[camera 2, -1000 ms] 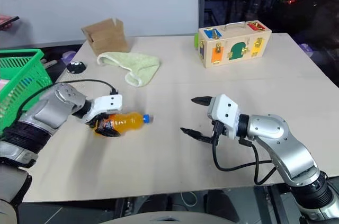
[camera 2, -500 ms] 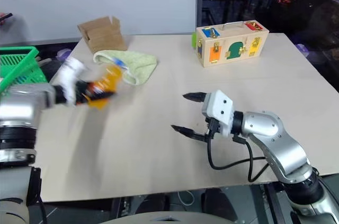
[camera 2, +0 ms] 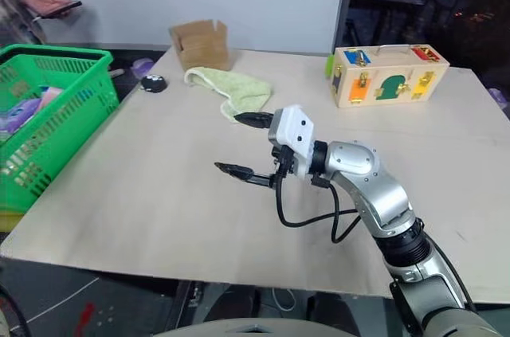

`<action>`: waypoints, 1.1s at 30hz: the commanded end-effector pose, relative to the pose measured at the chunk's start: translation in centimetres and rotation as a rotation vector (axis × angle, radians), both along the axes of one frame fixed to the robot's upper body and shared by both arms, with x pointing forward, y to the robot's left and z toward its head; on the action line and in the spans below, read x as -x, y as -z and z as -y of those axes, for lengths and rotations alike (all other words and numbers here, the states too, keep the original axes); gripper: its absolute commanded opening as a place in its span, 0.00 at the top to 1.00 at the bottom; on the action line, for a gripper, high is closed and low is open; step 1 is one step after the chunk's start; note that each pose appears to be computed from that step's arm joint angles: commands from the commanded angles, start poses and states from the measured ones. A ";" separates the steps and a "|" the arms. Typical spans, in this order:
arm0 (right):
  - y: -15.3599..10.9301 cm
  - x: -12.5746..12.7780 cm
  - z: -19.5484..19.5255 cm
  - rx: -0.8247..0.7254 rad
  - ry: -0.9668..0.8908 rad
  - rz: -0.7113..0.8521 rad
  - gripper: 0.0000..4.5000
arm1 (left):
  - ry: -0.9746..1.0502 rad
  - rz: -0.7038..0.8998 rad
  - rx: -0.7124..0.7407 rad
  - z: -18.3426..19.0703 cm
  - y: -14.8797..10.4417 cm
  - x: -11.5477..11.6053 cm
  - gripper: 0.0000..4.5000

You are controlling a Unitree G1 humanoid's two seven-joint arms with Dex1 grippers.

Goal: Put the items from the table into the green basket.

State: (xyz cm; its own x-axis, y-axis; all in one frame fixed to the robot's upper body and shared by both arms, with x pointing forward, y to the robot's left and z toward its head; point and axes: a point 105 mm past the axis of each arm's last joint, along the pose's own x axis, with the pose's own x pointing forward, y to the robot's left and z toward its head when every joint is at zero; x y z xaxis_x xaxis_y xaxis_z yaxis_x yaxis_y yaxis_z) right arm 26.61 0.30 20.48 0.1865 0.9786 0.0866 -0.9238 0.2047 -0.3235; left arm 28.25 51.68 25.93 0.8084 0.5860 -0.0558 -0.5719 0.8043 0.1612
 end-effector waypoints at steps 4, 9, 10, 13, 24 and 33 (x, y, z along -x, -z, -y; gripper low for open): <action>-0.8 0.0 0.5 -0.002 0.004 0.055 0.00 | -0.029 0.049 -0.040 -0.9 -0.6 0.8 0.04; -0.5 0.0 0.9 0.001 0.026 0.048 0.00 | 0.112 0.147 -0.130 2.1 -1.8 -1.1 0.04; -0.4 -0.1 1.1 0.004 0.033 0.047 0.00 | 0.157 0.189 -0.167 3.3 -2.3 -1.6 0.04; 0.0 -0.3 2.2 0.015 0.079 0.036 0.00 | 0.453 0.283 -0.148 10.4 -2.0 -3.3 0.04; 4.3 -0.6 13.4 0.140 0.704 -0.105 0.00 | 1.243 0.014 0.038 33.1 7.6 -0.7 0.04; 6.4 2.5 18.9 0.223 0.901 -0.197 0.00 | 1.298 -0.145 0.111 33.2 10.4 2.0 0.04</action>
State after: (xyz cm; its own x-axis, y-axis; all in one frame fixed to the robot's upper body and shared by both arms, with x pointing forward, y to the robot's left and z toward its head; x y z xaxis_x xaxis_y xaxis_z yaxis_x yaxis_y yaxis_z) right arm 24.41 -18.77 12.45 0.8646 0.4383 -0.2457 -0.4936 0.8324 -0.2520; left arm 26.73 18.45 14.05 0.7595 -0.6136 -0.2161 0.6299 0.7766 0.0085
